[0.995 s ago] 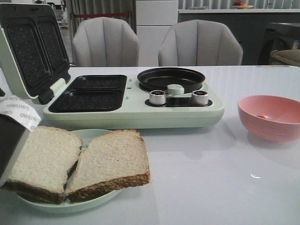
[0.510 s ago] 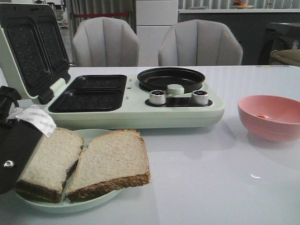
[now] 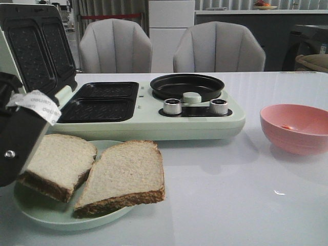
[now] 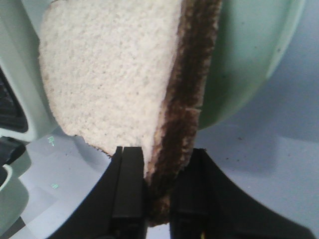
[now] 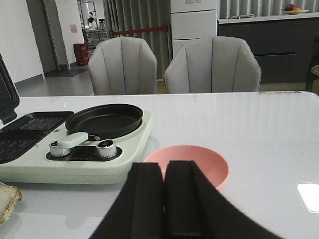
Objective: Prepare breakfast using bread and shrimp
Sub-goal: 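Grasp the nearer bread slice edge with the left gripper, then lift the bread slice and lower it onto the sandwich maker plate, then open the left gripper and withdraw it upward, then reach the right gripper to the remaining bread slice and grasp it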
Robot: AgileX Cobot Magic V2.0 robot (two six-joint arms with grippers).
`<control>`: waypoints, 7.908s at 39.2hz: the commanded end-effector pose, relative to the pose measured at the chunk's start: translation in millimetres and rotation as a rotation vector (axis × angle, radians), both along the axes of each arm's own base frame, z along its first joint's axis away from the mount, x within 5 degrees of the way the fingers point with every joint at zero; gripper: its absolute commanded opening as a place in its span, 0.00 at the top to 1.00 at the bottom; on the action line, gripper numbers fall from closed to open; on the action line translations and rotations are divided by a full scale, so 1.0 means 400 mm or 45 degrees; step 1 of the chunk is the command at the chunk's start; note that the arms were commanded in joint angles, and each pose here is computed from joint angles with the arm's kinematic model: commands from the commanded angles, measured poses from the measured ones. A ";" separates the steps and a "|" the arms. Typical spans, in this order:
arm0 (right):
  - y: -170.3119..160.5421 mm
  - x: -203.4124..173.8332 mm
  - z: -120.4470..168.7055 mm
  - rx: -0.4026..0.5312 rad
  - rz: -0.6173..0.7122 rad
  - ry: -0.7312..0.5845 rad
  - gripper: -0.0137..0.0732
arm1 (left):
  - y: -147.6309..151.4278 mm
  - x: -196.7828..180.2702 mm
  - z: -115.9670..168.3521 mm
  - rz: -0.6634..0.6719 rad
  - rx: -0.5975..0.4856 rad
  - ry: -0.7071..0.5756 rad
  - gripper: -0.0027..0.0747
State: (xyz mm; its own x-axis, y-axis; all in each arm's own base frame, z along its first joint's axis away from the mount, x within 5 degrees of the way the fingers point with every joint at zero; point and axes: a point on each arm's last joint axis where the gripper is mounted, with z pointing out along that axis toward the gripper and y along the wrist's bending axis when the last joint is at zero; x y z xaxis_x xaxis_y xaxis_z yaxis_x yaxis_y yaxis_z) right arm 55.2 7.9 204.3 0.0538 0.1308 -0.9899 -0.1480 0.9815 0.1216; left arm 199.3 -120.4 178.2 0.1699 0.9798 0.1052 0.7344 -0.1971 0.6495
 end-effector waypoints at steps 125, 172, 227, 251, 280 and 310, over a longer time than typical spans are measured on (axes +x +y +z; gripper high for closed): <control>-0.002 -0.005 0.024 0.000 -0.009 -0.124 0.68 | -0.042 0.474 0.234 0.270 -0.699 -0.372 0.23; -0.002 -0.005 0.024 0.000 -0.009 -0.124 0.68 | 0.207 -0.193 0.569 0.872 -2.136 -0.254 0.23; 0.009 0.035 0.208 -0.062 0.022 0.181 0.68 | 0.253 -0.408 0.320 0.581 -2.288 -0.215 0.23; 0.022 0.101 0.206 -0.033 0.039 0.385 0.23 | 0.253 -0.408 0.324 0.567 -2.301 -0.227 0.23; 0.133 0.361 0.252 0.118 0.364 1.143 0.21 | 0.253 -0.408 0.324 0.567 -2.301 -0.227 0.23; 0.363 0.578 -0.086 0.536 0.800 1.496 0.21 | 0.253 -0.408 0.324 0.567 -2.301 -0.227 0.23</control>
State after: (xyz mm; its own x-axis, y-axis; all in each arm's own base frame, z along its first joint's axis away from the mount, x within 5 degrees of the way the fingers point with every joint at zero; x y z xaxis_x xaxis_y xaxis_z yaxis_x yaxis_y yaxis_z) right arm 279.2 143.6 158.6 -0.9620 0.0863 -0.2590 -0.1199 0.7188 0.6848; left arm 36.6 -19.6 293.1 -0.0689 -0.0634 -0.9956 0.4296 0.8988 -0.0869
